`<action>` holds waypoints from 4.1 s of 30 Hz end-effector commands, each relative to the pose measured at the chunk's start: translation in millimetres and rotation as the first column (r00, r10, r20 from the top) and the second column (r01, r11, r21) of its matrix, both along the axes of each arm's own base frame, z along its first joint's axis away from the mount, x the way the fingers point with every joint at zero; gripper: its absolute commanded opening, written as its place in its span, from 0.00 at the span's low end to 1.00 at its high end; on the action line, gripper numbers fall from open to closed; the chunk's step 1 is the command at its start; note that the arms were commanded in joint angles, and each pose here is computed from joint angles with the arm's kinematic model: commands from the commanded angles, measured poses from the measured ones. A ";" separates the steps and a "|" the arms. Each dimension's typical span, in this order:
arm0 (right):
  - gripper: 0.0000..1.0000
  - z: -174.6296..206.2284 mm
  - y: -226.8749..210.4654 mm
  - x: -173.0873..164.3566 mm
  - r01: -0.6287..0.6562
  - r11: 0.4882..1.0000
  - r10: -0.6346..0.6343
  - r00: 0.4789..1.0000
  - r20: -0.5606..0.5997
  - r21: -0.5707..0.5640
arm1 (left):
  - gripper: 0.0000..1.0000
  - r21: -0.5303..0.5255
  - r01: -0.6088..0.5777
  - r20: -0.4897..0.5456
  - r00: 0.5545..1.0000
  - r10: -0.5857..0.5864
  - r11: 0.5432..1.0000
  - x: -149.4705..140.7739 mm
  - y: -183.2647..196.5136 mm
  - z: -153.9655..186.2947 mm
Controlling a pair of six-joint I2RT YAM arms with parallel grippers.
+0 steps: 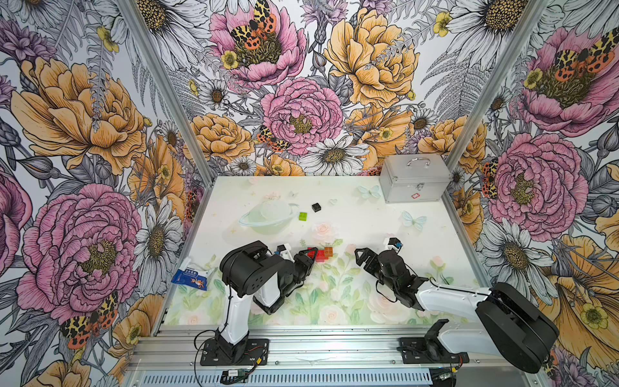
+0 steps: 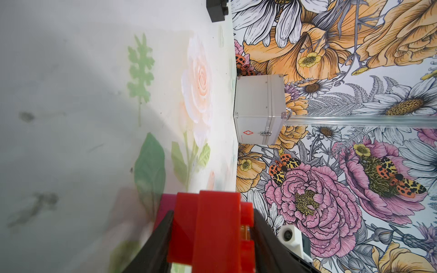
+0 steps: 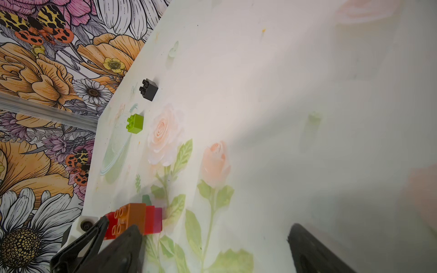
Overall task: Assemble the letter v with lego
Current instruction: Pick up the lego brick from the center of the board, then place the lego brick at the center of the board, then adjust the lego brick at the center of the board.
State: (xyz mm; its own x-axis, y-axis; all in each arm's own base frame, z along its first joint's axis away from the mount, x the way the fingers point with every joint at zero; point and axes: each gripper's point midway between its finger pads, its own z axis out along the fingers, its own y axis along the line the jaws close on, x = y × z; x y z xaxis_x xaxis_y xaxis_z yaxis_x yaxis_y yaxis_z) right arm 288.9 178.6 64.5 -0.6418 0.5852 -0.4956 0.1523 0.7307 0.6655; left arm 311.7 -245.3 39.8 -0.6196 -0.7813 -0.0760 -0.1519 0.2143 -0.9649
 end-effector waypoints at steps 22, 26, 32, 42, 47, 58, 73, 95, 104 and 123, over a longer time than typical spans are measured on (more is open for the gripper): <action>1.00 112.0 62.3 -20.5 -0.390 0.419 0.827 0.537 0.167 -0.820 | 0.00 0.172 0.118 -0.579 0.816 0.004 0.978 -34.9 61.7 11.5; 1.00 114.2 77.4 -28.0 -0.402 0.335 0.892 0.428 0.149 -0.852 | 0.01 0.147 0.180 -0.679 0.734 -0.033 0.973 -42.7 65.7 2.8; 0.99 104.8 90.5 -36.6 -0.426 0.243 0.940 0.324 0.104 -0.871 | 0.05 0.103 0.243 -0.750 0.656 -0.085 0.965 -40.7 53.6 2.6; 1.00 66.3 96.7 -32.8 -0.475 0.140 0.956 0.293 -0.006 -0.869 | 0.24 0.136 0.263 -0.818 0.573 -0.042 0.955 -36.9 65.9 2.2; 0.99 52.0 104.1 -27.5 -0.485 0.075 0.964 0.259 -0.060 -0.871 | 0.35 0.148 0.261 -0.827 0.561 -0.025 0.954 -28.9 65.5 -0.6; 0.99 37.2 119.1 -20.4 -0.529 0.040 0.969 0.228 -0.097 -0.848 | 0.49 0.155 0.268 -0.830 0.558 -0.023 0.951 -17.3 62.5 -1.4; 0.99 25.2 141.1 -22.7 -0.555 0.010 0.972 0.202 -0.122 -0.832 | 0.59 0.159 0.283 -0.821 0.570 -0.033 0.946 -13.8 63.8 3.9; 0.99 -25.1 191.0 8.8 -0.624 0.077 0.915 0.355 -0.194 -0.777 | 0.99 0.354 0.162 -0.544 0.837 0.062 0.921 -19.1 161.3 69.9; 1.00 -44.5 154.9 37.5 -0.616 0.068 0.823 0.479 -0.305 -0.784 | 0.99 0.484 0.237 -0.502 0.864 0.045 0.842 -3.1 173.7 88.9; 0.99 53.9 125.1 16.6 -0.593 0.199 0.846 0.506 -0.169 -0.781 | 0.94 0.628 0.417 -0.503 0.862 -0.066 0.657 88.4 118.8 89.4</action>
